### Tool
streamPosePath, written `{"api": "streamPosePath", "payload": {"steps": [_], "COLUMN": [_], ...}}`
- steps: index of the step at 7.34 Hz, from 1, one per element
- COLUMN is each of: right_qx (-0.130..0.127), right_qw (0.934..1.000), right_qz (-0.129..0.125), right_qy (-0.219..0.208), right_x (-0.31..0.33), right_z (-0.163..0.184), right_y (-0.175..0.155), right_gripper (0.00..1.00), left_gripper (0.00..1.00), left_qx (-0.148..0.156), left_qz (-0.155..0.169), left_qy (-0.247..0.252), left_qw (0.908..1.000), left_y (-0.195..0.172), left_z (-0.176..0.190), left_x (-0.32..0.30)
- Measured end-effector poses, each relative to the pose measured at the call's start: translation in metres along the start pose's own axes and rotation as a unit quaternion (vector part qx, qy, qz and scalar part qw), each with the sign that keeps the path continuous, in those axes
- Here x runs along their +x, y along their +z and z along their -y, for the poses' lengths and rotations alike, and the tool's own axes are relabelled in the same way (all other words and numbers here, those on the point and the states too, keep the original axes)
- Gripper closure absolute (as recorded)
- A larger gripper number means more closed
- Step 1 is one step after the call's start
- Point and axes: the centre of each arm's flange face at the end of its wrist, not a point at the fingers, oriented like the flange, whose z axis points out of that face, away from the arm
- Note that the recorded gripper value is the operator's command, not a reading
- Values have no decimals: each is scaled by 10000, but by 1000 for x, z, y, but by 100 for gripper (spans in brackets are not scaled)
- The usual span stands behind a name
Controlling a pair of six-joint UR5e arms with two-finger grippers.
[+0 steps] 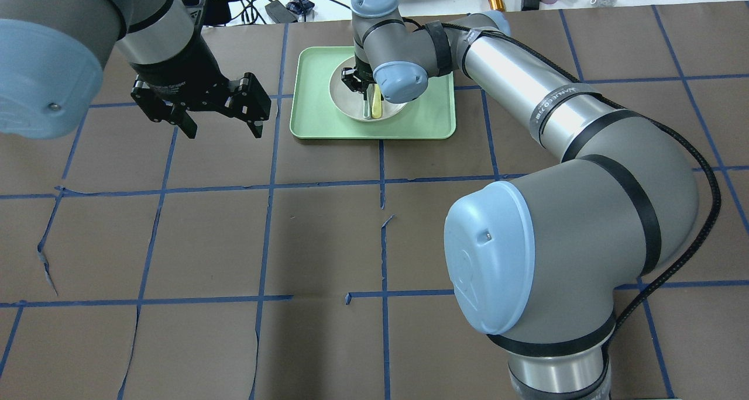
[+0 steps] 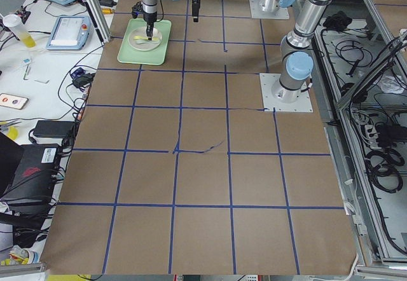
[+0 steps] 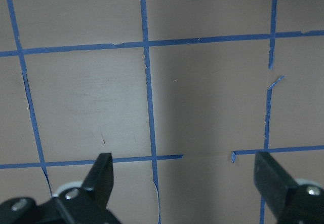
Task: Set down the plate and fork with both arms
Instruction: 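Close the right gripper on the yellow fork handle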
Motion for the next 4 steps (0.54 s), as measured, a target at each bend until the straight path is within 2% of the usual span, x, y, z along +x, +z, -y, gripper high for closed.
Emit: {"api": "streamPosePath", "payload": {"steps": [4], "right_qx": [-75], "right_qw": [10000], "right_qz": [-44], "right_qy": [1], "right_x": [2], "right_z": [-4], "right_y": [9], "right_gripper": [57], "left_gripper": [0], "left_qx": [-18], "left_qz": [-3], "left_qy": [0], "left_qw": [10000], "left_y": [2], "left_z": [1], "left_x": [0]}}
